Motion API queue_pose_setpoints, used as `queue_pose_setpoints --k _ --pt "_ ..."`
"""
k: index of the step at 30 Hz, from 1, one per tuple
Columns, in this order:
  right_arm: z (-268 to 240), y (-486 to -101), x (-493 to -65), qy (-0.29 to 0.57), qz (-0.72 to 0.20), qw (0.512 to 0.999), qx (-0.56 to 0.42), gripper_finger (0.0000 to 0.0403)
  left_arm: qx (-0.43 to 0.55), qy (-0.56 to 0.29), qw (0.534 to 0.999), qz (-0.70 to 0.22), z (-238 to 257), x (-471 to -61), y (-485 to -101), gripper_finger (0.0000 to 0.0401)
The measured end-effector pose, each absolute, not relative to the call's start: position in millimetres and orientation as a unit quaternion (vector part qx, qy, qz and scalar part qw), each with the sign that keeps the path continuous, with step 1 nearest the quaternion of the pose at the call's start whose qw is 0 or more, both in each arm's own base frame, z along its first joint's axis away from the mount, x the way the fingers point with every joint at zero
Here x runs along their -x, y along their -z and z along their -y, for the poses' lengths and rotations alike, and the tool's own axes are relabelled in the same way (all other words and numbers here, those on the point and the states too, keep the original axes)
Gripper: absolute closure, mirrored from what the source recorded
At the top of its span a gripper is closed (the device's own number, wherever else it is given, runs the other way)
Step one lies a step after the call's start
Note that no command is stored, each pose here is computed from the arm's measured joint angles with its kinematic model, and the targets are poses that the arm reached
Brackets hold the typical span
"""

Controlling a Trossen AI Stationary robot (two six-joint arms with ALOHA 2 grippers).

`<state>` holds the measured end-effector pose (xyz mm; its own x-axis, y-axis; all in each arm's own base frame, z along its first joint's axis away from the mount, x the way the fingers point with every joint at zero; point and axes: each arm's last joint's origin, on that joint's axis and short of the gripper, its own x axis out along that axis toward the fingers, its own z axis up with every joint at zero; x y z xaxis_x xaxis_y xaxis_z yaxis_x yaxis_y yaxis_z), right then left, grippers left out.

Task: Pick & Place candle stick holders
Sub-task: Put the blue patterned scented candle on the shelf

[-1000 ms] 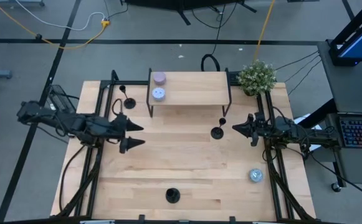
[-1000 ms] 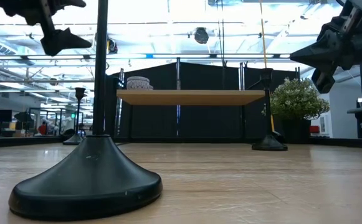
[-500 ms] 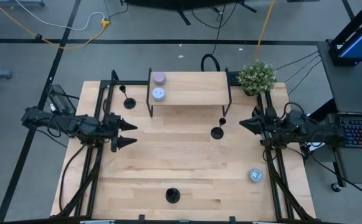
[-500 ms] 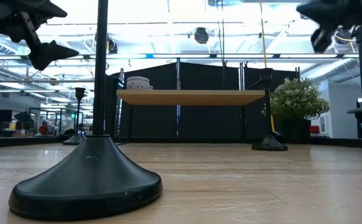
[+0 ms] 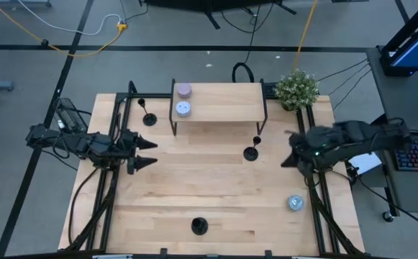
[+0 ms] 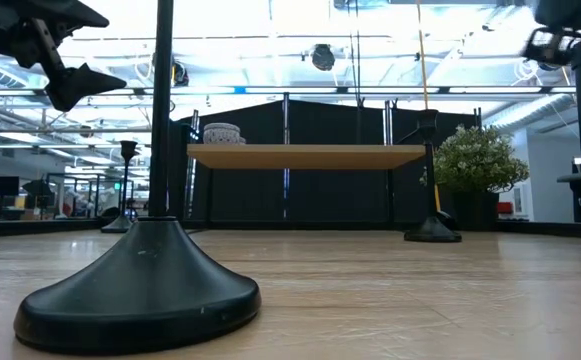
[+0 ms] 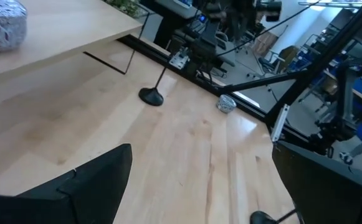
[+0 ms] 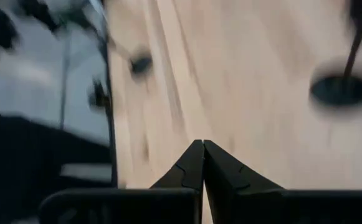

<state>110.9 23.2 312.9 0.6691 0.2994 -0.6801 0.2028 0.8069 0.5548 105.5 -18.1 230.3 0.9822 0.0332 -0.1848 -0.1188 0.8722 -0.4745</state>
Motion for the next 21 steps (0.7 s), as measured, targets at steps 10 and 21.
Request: queue_pose_setpoints --k 10,21 --pt "-52 -302 -110 0.044 -0.585 0.693 -0.42 0.0403 0.243 -0.045 0.965 -0.087 18 -105 -230 0.0006" --pt "-68 -299 -94 0.145 -0.61 0.609 -0.486 0.0403 0.243 -0.046 0.965 -0.092 18 -105 -229 0.0006"
